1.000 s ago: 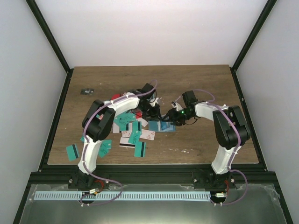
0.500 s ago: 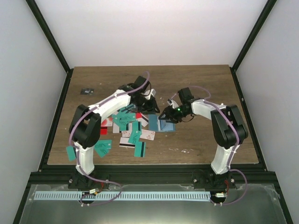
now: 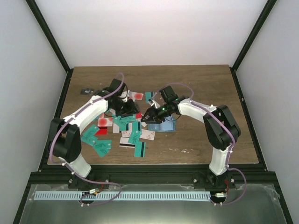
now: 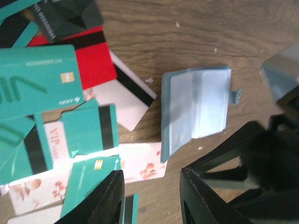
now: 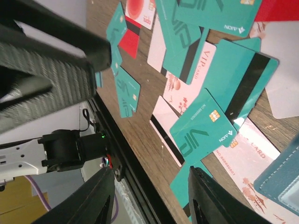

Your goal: Put the credit cards into the card holder

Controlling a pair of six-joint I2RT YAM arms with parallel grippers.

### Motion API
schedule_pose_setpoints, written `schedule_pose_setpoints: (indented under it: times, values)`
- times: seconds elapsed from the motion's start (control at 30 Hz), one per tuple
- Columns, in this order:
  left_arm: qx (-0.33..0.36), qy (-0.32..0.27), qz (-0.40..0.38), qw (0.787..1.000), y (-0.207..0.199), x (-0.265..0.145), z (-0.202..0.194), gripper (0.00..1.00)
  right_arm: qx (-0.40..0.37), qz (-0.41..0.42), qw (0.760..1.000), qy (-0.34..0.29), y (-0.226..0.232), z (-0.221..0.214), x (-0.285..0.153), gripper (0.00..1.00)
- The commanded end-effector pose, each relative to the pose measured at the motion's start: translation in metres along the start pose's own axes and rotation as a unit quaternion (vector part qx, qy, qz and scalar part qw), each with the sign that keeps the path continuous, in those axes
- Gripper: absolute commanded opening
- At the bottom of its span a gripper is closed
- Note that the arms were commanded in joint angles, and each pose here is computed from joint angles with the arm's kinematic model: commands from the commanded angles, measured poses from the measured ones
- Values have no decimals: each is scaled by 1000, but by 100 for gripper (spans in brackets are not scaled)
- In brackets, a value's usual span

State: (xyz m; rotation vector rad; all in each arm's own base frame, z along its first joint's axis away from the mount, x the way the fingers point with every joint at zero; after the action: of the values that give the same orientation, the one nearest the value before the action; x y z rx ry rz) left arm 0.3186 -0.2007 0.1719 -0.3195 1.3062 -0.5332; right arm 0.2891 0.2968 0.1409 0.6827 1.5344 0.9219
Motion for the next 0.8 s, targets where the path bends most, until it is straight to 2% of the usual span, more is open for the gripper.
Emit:
schedule_pose_setpoints:
  times: [0.0, 0.3, 0.53, 0.77]
  values:
    - [15, -2, 27, 1000, 8, -14, -20, 37, -32, 23, 999, -21, 32, 4, -20, 46]
    - [17, 5, 52, 998, 28, -18, -69, 45, -9, -17, 998, -58, 7, -29, -31, 46]
    - [10, 26, 53, 998, 39, -6, -107, 48, 18, -38, 995, -94, -14, -57, -40, 46]
    - [32, 60, 63, 996, 30, 20, -132, 52, 47, -69, 987, -136, -31, -82, -54, 46]
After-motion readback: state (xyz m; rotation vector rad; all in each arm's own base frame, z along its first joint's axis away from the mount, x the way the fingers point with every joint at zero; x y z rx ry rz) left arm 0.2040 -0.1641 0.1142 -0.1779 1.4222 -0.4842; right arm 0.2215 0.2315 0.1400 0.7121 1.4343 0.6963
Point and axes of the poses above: each gripper's point midway between its finger pads, its own x axis out along the fingers, its own y axis along the line the jaws close on, z = x × y, the point moved 5 cm from there along -x, back along the fingers, and after that the axes turned 11 degrees about x, right-handed, at the moved point
